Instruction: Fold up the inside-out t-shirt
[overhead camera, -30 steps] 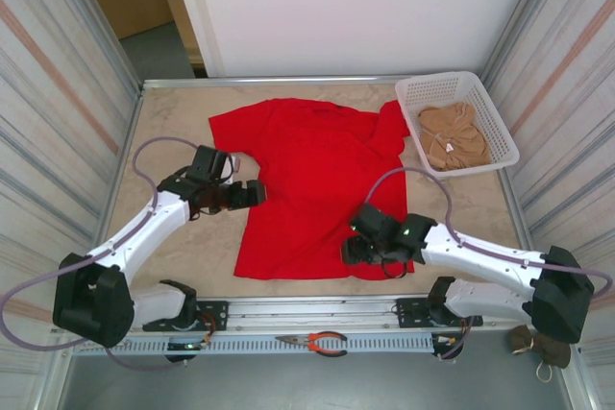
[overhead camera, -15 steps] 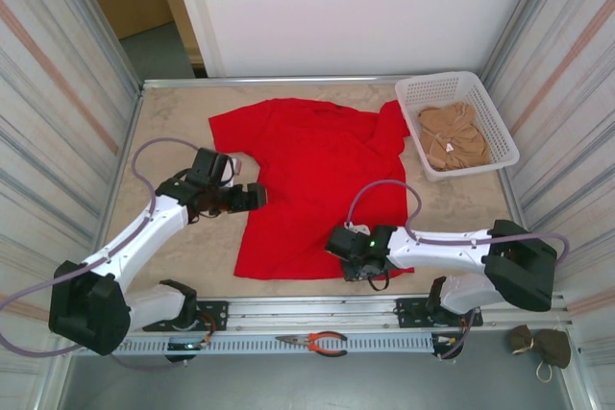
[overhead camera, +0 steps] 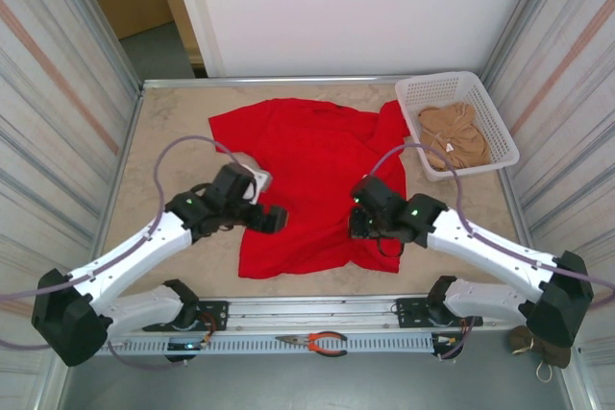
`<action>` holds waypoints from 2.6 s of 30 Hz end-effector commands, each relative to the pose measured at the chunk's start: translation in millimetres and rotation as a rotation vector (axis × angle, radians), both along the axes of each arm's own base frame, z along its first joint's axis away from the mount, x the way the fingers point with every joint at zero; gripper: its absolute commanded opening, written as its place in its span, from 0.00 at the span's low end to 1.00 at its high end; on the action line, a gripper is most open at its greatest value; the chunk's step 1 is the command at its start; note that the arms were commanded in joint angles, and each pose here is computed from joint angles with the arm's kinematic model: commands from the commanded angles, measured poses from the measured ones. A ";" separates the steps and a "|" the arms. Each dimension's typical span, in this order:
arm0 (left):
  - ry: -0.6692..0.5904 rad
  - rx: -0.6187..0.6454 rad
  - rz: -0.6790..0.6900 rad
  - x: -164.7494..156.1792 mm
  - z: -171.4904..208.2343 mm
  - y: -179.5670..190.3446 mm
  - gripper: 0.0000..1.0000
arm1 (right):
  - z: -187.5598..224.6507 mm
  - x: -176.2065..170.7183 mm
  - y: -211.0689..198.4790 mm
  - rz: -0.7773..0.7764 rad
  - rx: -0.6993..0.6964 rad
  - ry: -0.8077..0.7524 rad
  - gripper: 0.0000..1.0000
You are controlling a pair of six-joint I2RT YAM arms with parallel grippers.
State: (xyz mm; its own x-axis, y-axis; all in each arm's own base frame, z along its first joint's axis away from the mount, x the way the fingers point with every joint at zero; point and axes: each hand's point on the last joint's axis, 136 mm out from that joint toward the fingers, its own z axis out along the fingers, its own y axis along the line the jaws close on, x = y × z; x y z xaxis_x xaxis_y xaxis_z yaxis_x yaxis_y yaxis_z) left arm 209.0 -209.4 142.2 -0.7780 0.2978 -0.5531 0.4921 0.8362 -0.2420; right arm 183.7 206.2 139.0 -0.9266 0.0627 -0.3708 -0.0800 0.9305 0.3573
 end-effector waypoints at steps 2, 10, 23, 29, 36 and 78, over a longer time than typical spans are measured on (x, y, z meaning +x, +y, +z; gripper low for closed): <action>-0.201 0.151 -0.185 -13.6 -2.7 -31.4 0.93 | 9.7 -1.9 -9.5 0.038 0.000 0.017 0.00; -0.395 0.228 -0.327 -24.6 -24.2 -95.8 0.97 | 13.7 0.1 -11.3 0.028 0.017 0.012 0.00; -0.490 0.340 -0.222 24.1 -49.9 -129.8 0.96 | 21.3 -1.8 -12.3 0.009 0.070 -0.014 0.00; -0.490 0.225 -0.302 18.7 -25.8 -144.7 0.02 | 27.3 1.0 -15.4 -0.006 0.112 -0.045 0.00; -0.371 0.106 -0.332 11.4 16.5 -137.1 0.00 | 51.4 -7.9 1.7 0.063 0.356 -0.187 0.27; -0.310 -0.404 -0.432 -16.1 252.6 -170.3 0.00 | -53.7 178.3 103.6 -0.232 0.336 -0.292 0.02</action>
State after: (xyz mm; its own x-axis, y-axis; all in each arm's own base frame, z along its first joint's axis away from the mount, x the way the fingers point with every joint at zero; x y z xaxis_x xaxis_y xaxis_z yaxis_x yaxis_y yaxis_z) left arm 203.8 -364.6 356.0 -0.4167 0.3432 -0.8418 0.8364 0.5075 -0.2072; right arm 356.3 273.0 75.7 -0.6629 0.3973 -0.6346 0.0251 0.8589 0.5115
